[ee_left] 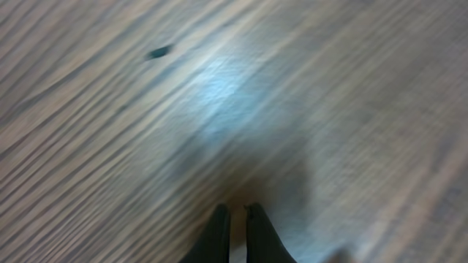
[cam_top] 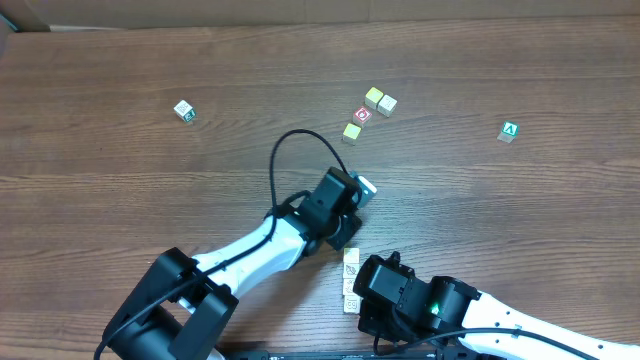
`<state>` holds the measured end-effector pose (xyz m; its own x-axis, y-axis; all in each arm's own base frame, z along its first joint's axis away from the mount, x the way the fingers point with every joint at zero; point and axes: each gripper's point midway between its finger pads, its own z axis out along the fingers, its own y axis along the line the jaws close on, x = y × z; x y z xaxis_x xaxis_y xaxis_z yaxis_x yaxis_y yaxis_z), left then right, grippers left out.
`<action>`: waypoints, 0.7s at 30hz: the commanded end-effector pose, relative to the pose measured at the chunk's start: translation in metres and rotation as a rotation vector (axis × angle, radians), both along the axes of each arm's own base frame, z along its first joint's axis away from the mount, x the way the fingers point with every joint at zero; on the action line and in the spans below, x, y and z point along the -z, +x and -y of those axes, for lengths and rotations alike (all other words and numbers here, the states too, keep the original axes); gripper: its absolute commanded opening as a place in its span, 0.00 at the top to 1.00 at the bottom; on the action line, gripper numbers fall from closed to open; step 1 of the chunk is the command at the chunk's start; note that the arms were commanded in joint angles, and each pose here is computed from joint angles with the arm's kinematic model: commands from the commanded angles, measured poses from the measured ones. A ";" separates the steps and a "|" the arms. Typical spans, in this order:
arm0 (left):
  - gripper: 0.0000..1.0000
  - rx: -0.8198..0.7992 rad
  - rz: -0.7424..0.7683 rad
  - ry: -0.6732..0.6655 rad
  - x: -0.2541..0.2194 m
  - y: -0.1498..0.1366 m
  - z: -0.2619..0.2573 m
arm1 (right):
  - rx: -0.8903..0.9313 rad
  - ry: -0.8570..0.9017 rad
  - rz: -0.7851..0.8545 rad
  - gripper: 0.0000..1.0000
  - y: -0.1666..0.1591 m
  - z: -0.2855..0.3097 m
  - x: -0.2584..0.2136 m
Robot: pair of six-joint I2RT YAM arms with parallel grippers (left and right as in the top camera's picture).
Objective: Flip 4 blocks
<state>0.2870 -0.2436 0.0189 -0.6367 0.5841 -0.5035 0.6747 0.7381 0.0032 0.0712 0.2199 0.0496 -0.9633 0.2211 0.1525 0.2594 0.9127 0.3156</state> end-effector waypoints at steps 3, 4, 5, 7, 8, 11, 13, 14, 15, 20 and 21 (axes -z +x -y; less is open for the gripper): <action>0.96 -0.297 -0.055 -0.011 0.003 0.025 -0.042 | 0.061 -0.062 0.101 0.96 0.019 0.010 -0.004; 0.96 -0.374 -0.093 -0.008 0.007 0.026 -0.057 | 0.066 -0.080 0.119 0.96 0.022 0.014 -0.003; 0.96 -0.424 -0.118 -0.007 0.009 0.026 -0.066 | 0.066 -0.087 0.129 0.96 0.023 0.015 -0.003; 0.96 -0.517 -0.168 -0.002 0.014 0.024 -0.084 | 0.052 -0.096 0.156 0.96 0.027 0.017 -0.003; 0.96 -0.555 -0.189 0.004 0.016 0.022 -0.093 | 0.037 -0.098 0.170 0.96 0.029 0.017 -0.003; 0.96 -0.653 -0.256 0.020 0.021 0.015 -0.115 | -0.023 -0.095 0.214 0.96 0.033 0.015 -0.004; 0.96 -0.665 -0.284 0.022 0.022 0.012 -0.119 | -0.044 -0.101 0.234 0.96 0.035 0.016 -0.004; 0.96 -0.666 -0.295 0.021 0.023 0.010 -0.120 | -0.042 -0.104 0.238 0.96 0.036 0.016 -0.004; 0.96 -0.667 -0.303 0.023 0.023 0.008 -0.121 | -0.045 -0.104 0.240 0.96 0.037 0.015 -0.003; 0.96 -0.692 -0.324 0.026 0.025 0.004 -0.122 | -0.106 -0.108 0.254 0.96 0.039 0.010 0.003; 0.96 -0.689 -0.329 0.021 0.025 0.004 -0.121 | -0.113 -0.110 0.252 0.96 0.039 0.009 0.004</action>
<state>0.2968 -0.1233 -0.0017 -0.9662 0.0449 -0.2538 0.0676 0.9944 -0.0817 0.1037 0.2037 0.0431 -0.9836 0.1623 -0.0782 0.1373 0.9563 0.2581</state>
